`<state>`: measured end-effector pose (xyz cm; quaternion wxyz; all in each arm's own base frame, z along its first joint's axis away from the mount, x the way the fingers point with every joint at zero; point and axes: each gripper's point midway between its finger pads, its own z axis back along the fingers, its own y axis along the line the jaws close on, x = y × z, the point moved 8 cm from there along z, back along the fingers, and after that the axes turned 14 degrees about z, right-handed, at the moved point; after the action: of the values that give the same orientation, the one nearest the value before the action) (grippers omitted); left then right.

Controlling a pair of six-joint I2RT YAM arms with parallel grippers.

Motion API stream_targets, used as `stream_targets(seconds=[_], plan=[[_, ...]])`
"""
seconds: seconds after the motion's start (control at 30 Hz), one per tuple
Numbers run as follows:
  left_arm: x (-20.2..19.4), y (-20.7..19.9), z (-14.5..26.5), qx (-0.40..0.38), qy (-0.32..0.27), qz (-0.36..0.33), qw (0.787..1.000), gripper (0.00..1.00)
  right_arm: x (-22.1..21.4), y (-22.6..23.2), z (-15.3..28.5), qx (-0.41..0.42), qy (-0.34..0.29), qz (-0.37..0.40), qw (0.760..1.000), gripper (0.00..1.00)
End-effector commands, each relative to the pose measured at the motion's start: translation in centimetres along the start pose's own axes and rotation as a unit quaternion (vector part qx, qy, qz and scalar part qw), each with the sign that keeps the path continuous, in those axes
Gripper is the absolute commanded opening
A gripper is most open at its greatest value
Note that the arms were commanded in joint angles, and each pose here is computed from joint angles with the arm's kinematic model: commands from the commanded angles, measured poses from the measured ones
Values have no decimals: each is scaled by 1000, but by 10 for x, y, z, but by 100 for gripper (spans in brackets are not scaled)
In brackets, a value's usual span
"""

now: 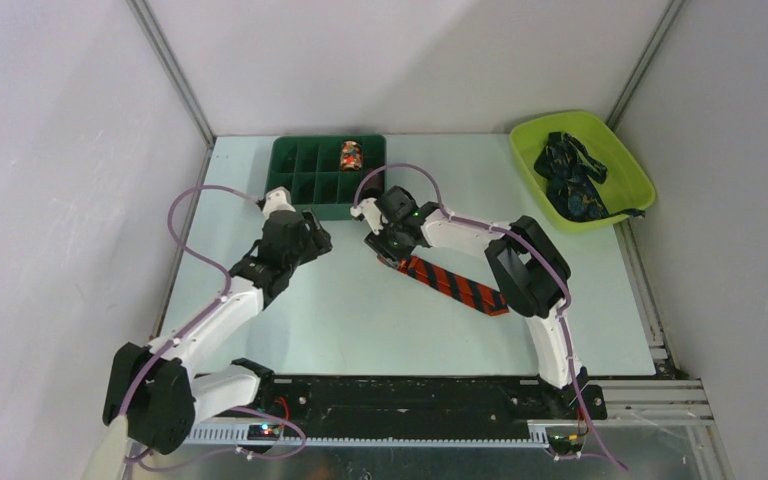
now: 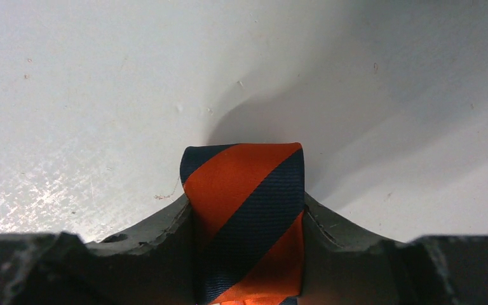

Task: Roll the ties
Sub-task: Roll the tie at the center of the board.

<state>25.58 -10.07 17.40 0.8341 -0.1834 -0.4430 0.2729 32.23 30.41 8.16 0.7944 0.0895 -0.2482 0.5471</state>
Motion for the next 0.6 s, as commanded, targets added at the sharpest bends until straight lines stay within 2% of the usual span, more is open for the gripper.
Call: stream_targets(seconds=[0.0, 0.03, 0.07, 0.2, 0.43, 0.57], plan=[[6, -6, -2, -14, -7, 11, 1000, 70, -7, -3, -12, 0, 9, -9, 1000, 55], [6, -7, -2, -14, -7, 11, 1000, 70, -7, -3, -12, 1, 8, -10, 1000, 60], [6, -7, -3, -14, -6, 11, 1000, 70, -7, -2, -12, 1, 8, -10, 1000, 69], [6, -7, -4, -14, -4, 10, 1000, 70, -5, -2, -9, -3, 0, -13, 1000, 84], [7, -9, -3, -16, -5, 11, 1000, 70, 14, -5, 12, -5, -47, -25, 999, 97], [9, -12, -4, -18, -6, 13, 1000, 71, 25, -6, 34, -5, -87, -44, 995, 99]])
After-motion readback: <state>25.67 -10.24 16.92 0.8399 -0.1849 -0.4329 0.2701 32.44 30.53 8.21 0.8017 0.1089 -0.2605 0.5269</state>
